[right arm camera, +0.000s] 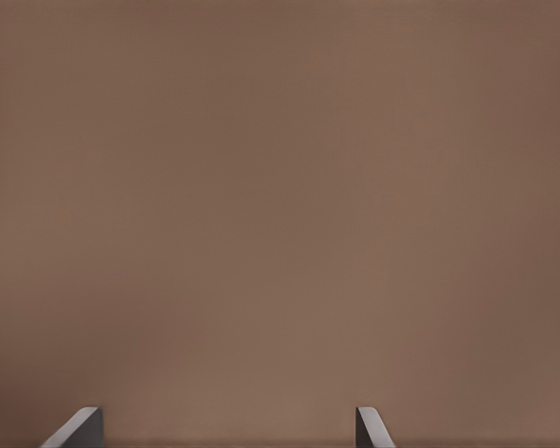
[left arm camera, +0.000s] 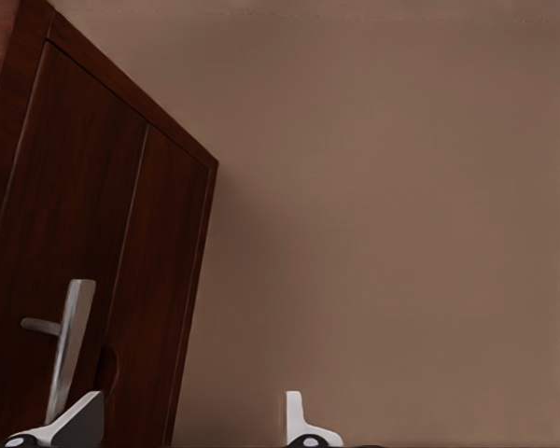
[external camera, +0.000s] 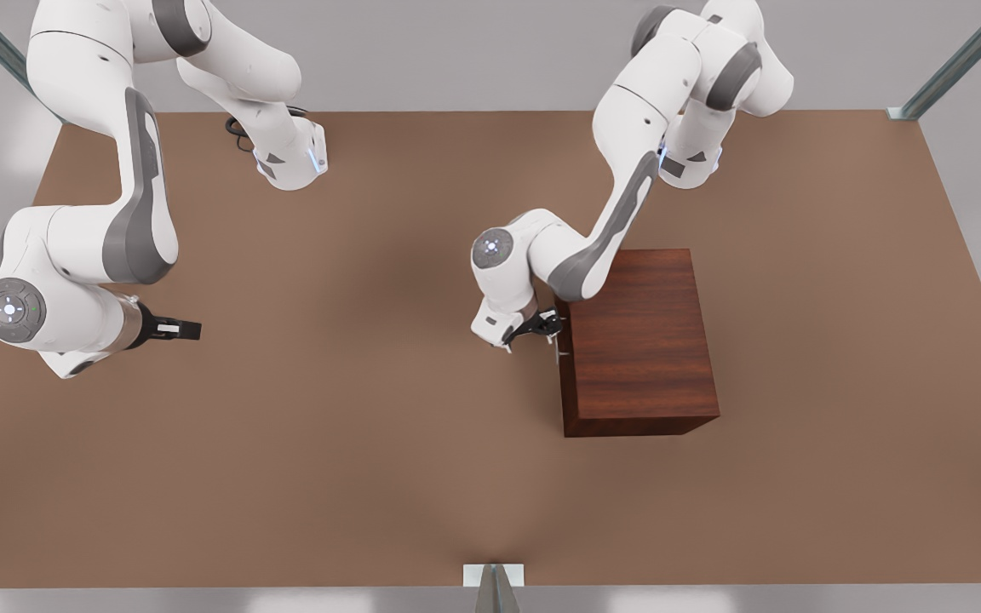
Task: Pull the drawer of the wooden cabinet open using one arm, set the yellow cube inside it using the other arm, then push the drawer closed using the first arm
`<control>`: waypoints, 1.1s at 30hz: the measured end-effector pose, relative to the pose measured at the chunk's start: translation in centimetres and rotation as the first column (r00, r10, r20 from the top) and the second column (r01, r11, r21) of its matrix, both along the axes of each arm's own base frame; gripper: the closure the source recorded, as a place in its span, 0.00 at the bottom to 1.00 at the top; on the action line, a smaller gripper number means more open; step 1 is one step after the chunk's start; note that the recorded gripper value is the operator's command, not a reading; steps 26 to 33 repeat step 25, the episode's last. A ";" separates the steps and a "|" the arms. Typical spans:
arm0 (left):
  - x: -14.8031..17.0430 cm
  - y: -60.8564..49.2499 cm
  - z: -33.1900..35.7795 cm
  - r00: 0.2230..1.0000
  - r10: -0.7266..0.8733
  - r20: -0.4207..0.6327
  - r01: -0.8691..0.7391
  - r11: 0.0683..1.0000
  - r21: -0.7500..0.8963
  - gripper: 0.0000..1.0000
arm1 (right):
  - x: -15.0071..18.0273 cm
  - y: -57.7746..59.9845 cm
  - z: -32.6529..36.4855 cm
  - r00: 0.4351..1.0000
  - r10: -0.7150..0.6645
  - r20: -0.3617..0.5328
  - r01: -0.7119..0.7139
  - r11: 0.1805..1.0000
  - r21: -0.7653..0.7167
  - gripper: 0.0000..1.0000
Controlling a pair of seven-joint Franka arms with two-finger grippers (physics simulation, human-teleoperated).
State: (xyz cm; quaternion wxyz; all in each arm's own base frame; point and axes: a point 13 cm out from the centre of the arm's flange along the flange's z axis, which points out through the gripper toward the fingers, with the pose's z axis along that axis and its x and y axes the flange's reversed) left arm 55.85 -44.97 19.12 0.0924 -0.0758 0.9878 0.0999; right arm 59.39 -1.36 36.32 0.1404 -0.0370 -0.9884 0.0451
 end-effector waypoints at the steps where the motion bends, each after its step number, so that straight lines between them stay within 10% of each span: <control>1: 2.1 -0.3 4.4 0.999 0.027 0.039 -0.025 0.999 -0.044 0.00 | 0.0 0.0 0.0 1.000 0.000 0.000 0.000 1.000 0.000 0.00; 6: 11.1 25.3 20.4 0.945 0.326 0.036 -0.324 0.945 -0.046 0.00 | 0.0 0.0 0.0 1.000 -0.001 0.000 0.001 1.000 0.000 0.00; 12: 2.8 37.0 19.2 0.926 0.312 -0.215 -0.343 0.931 -0.128 0.00 | 0.0 0.0 0.1 1.000 -0.001 0.002 0.001 1.000 0.001 0.00; 21: -1.4 37.3 22.0 0.971 0.049 -0.234 -0.102 0.970 -0.221 0.00 | 0.1 0.1 0.1 1.000 0.000 0.002 0.000 1.000 0.001 0.00; 33: 2.2 39.0 24.0 0.989 0.006 -0.149 -0.043 0.969 -0.244 0.00 | 0.1 0.1 0.1 1.000 0.000 0.002 0.000 1.000 0.001 0.00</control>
